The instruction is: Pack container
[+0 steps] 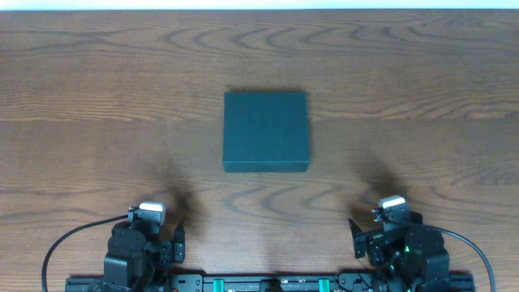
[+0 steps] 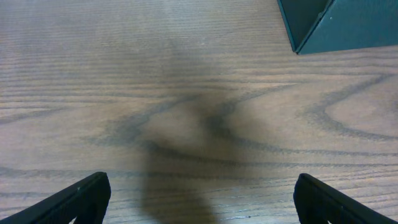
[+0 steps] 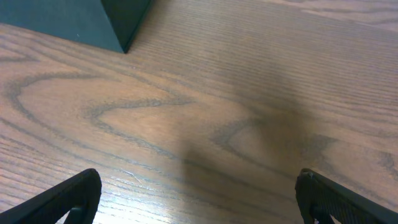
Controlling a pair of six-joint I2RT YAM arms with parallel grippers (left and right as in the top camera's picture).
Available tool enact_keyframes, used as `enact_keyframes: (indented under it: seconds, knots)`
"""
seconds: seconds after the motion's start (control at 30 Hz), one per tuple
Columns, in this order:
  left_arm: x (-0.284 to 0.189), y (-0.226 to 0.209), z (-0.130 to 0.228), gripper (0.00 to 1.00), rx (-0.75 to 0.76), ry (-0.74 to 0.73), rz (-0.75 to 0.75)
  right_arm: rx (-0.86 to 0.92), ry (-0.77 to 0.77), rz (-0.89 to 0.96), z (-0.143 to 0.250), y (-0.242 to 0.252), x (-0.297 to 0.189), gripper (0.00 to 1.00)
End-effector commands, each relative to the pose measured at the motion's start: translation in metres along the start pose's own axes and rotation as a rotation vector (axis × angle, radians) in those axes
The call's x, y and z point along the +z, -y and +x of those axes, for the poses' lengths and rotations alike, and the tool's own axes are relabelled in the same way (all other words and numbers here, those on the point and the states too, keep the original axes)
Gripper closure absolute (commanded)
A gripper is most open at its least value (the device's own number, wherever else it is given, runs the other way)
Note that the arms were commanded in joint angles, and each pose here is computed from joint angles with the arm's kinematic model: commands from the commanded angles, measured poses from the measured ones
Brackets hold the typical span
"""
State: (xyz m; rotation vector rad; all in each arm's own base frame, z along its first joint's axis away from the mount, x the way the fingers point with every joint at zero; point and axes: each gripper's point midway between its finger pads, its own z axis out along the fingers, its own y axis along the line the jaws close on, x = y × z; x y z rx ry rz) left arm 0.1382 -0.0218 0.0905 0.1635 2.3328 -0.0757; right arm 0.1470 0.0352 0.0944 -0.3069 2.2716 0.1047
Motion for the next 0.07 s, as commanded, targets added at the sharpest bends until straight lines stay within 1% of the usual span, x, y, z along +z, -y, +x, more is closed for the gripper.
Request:
enact_keyframes:
  seconds: [0.0, 0.03]
  knots:
    - [0.0064, -0.0031, 0.0164, 0.05, 0.011, -0.055, -0.018, -0.005, -0.005, 0.000, 0.0024, 0.0002, 0.0004, 0.01]
    - [0.0064, -0.0031, 0.0164, 0.05, 0.011, -0.055, -0.018, -0.005, -0.005, 0.000, 0.0024, 0.0002, 0.0004, 0.01]
